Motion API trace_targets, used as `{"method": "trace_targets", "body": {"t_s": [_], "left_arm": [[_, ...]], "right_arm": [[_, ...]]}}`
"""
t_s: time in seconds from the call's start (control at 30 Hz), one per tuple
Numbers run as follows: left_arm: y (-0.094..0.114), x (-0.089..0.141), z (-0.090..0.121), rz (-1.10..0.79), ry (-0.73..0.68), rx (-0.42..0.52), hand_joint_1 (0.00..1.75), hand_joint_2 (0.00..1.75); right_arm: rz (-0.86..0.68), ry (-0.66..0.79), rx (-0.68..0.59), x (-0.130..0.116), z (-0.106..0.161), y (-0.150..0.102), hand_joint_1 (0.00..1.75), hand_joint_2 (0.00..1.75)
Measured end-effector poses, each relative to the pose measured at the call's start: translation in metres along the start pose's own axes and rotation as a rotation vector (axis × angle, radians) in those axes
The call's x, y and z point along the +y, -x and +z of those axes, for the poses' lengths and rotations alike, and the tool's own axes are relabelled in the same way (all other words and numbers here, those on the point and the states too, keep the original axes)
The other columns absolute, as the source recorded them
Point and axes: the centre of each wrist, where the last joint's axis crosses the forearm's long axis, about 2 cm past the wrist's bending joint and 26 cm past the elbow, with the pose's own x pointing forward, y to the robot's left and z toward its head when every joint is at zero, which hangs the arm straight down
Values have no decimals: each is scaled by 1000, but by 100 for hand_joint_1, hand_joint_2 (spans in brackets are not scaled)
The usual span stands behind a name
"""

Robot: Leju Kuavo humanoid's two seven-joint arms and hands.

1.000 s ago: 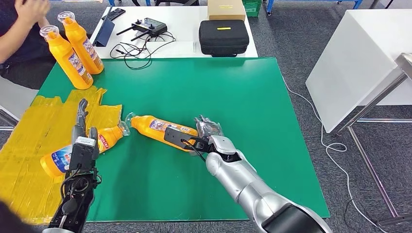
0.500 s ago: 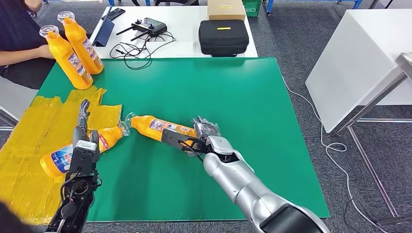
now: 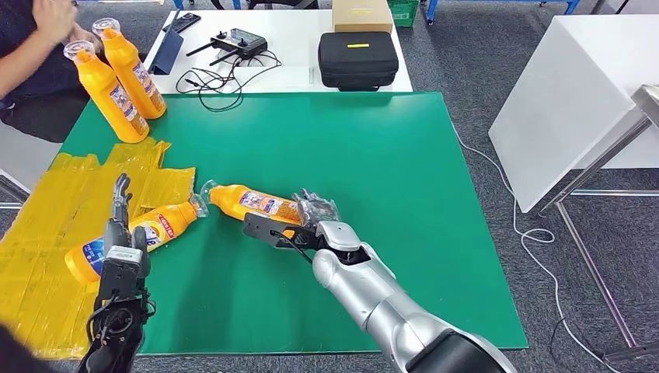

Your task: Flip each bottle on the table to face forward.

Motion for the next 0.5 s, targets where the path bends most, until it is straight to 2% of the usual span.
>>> {"method": "trace_targets", "body": {"t_s": [0.07, 0.2, 0.27, 0.4, 0.5], "left_arm": [[-1, 2, 3, -11, 2, -6, 0, 0], [-3, 7, 10, -17, -8, -13, 0, 175], [-5, 11, 14, -17, -20, -12, 0, 175], [-7, 16, 19, -17, -51, -10, 0, 175], [-9, 19, 22, -17, -63, -12, 0, 175]], "right_arm": [[-1, -9, -9, 1, 1, -3, 0, 0], [6, -21, -21, 3, 3, -11, 0, 0], [26, -21, -22, 4, 4, -14, 0, 0], [80, -13, -22, 7, 5, -17, 0, 175], [119, -3, -5, 7, 5, -19, 0, 175]]}}
